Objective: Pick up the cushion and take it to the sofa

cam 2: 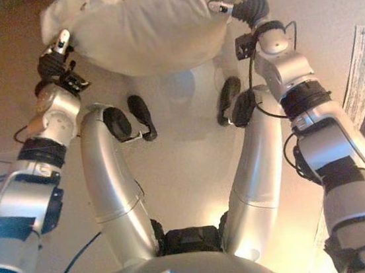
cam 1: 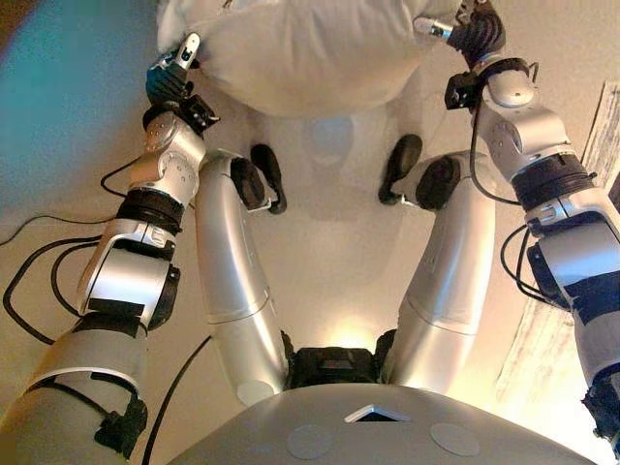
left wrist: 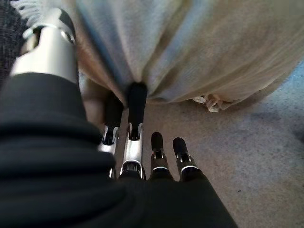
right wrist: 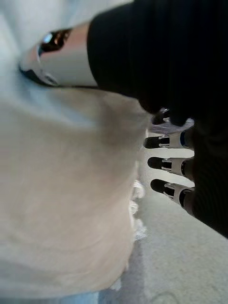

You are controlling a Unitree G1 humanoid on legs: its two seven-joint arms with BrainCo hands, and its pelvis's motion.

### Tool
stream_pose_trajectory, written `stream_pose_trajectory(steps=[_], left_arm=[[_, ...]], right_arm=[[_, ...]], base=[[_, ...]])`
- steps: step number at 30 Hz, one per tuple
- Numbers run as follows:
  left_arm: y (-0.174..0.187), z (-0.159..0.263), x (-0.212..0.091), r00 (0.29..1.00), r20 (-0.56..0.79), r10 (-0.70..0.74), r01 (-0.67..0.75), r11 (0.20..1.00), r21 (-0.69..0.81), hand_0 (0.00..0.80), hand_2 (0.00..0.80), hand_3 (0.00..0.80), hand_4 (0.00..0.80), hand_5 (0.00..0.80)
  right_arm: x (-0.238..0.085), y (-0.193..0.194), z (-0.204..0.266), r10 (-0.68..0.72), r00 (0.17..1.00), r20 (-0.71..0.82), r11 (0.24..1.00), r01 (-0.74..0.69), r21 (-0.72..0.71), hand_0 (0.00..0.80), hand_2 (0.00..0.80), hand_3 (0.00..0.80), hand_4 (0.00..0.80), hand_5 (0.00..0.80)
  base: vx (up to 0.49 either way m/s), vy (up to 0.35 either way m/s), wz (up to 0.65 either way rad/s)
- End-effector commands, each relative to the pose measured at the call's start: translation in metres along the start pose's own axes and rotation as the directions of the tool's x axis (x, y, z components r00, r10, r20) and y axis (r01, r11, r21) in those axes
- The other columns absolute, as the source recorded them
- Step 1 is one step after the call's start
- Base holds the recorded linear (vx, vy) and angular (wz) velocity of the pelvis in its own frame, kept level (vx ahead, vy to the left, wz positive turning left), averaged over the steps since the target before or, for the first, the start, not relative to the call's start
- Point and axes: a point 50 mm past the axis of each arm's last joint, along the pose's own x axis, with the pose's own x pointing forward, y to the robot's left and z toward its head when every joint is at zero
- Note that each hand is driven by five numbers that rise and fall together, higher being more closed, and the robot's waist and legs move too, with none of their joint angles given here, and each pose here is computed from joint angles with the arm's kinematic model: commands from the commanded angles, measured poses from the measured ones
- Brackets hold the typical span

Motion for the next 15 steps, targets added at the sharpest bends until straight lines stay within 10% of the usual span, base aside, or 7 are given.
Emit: stream_pose_trajectory(steps=[1, 8, 9, 10, 11, 12, 15], left_arm=[[0.012, 0.009, 0.007, 0.995, -0.024, 0.094, -0.094, 0.996, 0.002, 0.0, 0.0, 0.0, 0.0, 0.0], [0.001, 0.0, 0.004, 0.998, -0.034, -0.051, 0.055, 0.988, 0.146, 0.0, 0.0, 0.0, 0.0, 0.0], [-0.006, 0.001, 0.003, 0.993, -0.032, -0.113, 0.117, 0.979, 0.164, 0.0, 0.0, 0.0, 0.0, 0.0], [-0.012, 0.001, 0.001, 0.984, -0.024, -0.175, 0.176, 0.966, 0.19, 0.0, 0.0, 0.0, 0.0, 0.0], [-0.018, 0.001, -0.001, 0.975, -0.022, -0.219, 0.218, 0.95, 0.225, 0.489, 0.489, 0.489, 0.489, 0.489], [-0.024, 0.0, -0.003, 0.967, -0.018, -0.253, 0.25, 0.935, 0.254, 0.8, 0.8, 0.8, 0.8, 0.8], [-0.035, 0.0, -0.008, 0.952, -0.011, -0.307, 0.297, 0.912, 0.284, 0.8, 0.8, 0.8, 0.8, 0.8]], right_arm=[[0.004, 0.011, 0.01, 0.062, 0.998, 0.015, 0.998, -0.062, 0.006, 0.0, 0.0, 0.0, 0.0, 0.0], [0.002, 0.023, 0.005, 0.142, 0.989, -0.046, 0.987, -0.145, -0.067, 0.0, 0.0, 0.0, 0.0, 0.0], [0.001, 0.024, 0.005, 0.15, 0.988, -0.048, 0.986, -0.153, -0.07, 0.483, 0.483, 0.483, 0.483, 0.483], [0.0, 0.024, 0.005, 0.159, 0.986, -0.048, 0.984, -0.162, -0.067, 0.8, 0.8, 0.8, 0.8, 0.8], [-0.001, 0.024, 0.004, 0.167, 0.985, -0.052, 0.983, -0.171, -0.072, 0.8, 0.8, 0.8, 0.8, 0.8], [-0.002, 0.025, 0.004, 0.174, 0.983, -0.057, 0.981, -0.178, -0.077, 0.8, 0.8, 0.8, 0.8, 0.8], [-0.003, 0.026, -0.001, 0.204, 0.976, -0.08, 0.975, -0.21, -0.076, 0.8, 0.8, 0.8, 0.8, 0.8]], base=[[0.044, -0.005, -0.12], [0.01, -0.001, -0.02], [0.034, 0.009, 0.04], [0.035, 0.005, 0.04], [0.034, 0.003, 0.01], [0.0, 0.0, 0.0], [0.035, 0.009, -0.03]])
